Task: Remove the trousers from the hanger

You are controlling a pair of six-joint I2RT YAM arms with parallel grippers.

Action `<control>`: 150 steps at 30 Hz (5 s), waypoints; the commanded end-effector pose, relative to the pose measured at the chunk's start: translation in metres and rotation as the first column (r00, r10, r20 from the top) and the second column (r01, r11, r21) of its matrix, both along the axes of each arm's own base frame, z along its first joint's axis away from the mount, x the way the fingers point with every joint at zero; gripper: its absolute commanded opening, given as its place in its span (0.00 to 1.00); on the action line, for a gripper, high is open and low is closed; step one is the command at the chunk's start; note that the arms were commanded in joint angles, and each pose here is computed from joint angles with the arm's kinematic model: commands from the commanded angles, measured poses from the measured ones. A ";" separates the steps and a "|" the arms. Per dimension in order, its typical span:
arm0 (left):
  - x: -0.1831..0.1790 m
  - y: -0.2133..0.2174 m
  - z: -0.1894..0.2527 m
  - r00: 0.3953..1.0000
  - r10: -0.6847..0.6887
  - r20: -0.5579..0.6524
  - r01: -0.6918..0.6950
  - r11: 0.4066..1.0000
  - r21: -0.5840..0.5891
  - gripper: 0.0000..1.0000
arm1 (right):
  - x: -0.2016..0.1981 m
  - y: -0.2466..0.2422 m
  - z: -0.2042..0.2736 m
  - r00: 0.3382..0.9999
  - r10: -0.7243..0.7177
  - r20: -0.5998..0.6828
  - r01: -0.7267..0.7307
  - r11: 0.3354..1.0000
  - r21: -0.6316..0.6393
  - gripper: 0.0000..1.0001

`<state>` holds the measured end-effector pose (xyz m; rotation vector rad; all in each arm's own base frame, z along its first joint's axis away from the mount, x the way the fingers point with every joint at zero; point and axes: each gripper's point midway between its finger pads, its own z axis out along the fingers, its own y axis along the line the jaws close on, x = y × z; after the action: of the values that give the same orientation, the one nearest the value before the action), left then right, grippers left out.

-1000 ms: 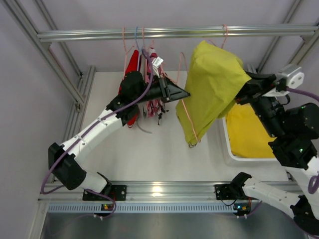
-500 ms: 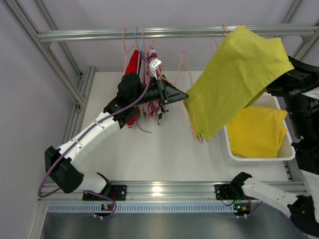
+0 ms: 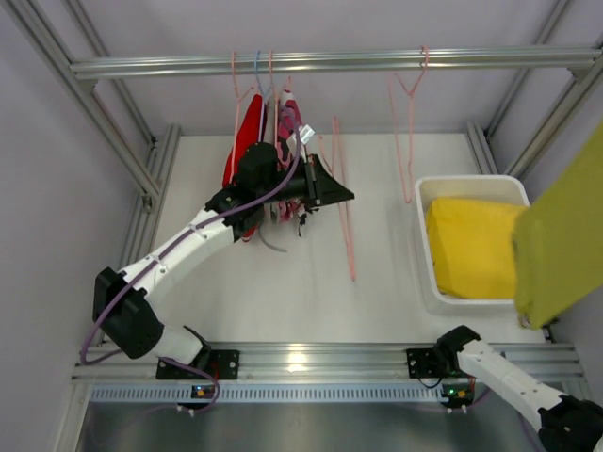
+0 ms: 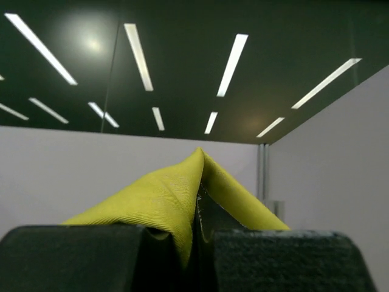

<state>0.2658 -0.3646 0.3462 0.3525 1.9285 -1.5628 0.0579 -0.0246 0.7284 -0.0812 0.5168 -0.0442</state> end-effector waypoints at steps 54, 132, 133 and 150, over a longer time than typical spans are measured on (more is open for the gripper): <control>0.008 0.000 0.030 0.990 0.001 0.138 0.001 1.000 -0.017 0.00 | 0.136 -0.058 -0.216 0.467 -0.799 -0.379 0.695 0.597 -0.401 0.00; 0.006 0.018 0.042 0.980 -0.039 0.196 0.051 0.997 -0.056 0.00 | 0.167 0.029 -0.450 0.022 -0.008 -1.000 -0.269 0.963 -0.014 0.61; 0.007 0.019 0.042 0.980 -0.036 0.197 0.048 0.997 -0.055 0.00 | 0.169 0.027 -0.444 0.039 0.006 -0.999 -0.260 0.966 -0.004 0.59; 0.004 0.021 0.044 0.950 -0.041 0.309 0.048 0.999 -0.013 0.00 | 0.235 -0.028 -0.539 -0.220 0.056 -0.974 -0.151 0.984 0.091 0.80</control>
<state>0.2781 -0.3480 0.3620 0.5202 1.8011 -1.4924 0.2741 -0.0419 0.1998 -0.1493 2.3002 0.3354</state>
